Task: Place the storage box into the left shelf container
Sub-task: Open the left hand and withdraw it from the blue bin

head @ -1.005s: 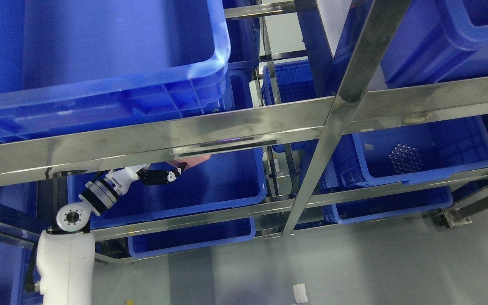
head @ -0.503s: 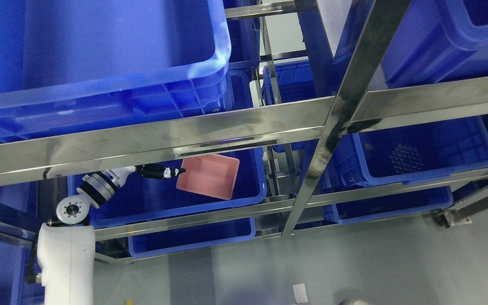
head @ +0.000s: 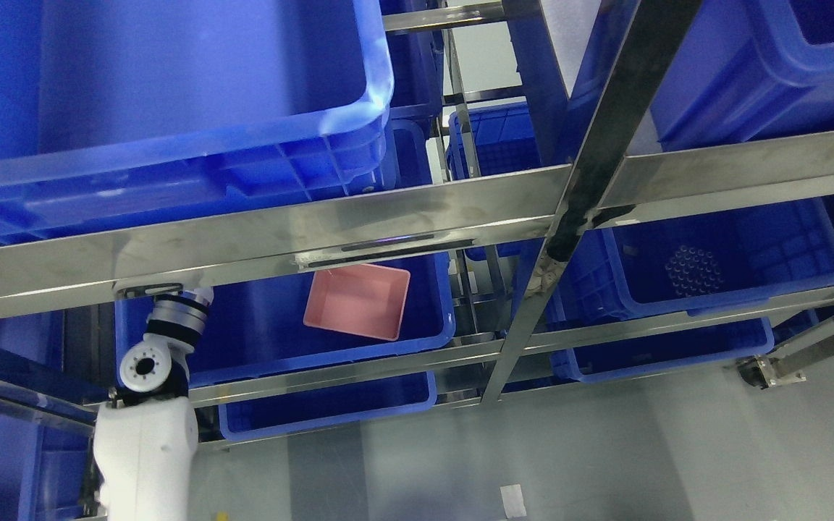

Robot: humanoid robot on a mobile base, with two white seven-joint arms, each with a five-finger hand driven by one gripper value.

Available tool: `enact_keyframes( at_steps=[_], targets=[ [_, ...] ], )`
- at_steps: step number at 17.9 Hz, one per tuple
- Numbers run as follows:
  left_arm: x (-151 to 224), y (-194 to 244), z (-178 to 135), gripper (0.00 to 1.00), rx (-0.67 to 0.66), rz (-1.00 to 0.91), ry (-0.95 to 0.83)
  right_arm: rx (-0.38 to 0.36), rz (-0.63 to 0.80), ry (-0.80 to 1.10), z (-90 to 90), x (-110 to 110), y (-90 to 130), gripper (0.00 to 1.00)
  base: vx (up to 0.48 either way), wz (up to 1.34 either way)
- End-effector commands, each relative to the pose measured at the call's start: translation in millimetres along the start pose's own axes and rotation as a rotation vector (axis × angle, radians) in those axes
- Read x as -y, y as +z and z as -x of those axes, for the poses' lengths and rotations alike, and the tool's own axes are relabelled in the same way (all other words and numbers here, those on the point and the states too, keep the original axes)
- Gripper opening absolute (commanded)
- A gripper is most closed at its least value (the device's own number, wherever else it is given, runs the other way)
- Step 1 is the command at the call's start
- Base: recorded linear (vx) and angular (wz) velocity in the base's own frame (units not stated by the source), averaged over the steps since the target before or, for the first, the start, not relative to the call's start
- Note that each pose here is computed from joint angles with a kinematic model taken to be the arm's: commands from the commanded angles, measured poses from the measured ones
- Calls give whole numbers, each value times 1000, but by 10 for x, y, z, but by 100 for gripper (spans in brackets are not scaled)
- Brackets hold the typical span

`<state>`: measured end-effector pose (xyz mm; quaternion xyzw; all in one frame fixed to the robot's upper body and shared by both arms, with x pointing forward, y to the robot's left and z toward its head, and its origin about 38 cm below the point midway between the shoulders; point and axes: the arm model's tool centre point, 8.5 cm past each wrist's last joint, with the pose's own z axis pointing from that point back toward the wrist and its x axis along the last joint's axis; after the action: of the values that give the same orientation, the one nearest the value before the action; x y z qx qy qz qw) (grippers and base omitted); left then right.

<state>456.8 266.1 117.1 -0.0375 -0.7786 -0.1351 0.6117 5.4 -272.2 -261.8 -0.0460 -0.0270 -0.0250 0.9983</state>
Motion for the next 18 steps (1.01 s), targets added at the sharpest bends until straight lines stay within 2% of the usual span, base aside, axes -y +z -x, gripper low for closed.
enact_keyframes(
  at_steps=[1,4,8,11,14,18],
  targets=[
    [674,297,-761,99,239,98,55,19,18,-21,-82,113,-5,100,0,0],
    [626,462,-757,99,276,72,39,20,18,-21,-92,112,-5,100,0,0],
    [590,814,-499,99,229,34,41,20,18,-21,-84,113,-5,100,0,0],
    [457,872,-476,99,224,-21,31,19,16,-21,-82,111,-5,100,0,0],
    [316,910,-450,99,211,-155,42,19,18,-21,-83,113,-5,100,0,0],
    [324,943,-411,99,191,-156,46,19,18,-21,-82,113,-5,100,0,0]
  ],
)
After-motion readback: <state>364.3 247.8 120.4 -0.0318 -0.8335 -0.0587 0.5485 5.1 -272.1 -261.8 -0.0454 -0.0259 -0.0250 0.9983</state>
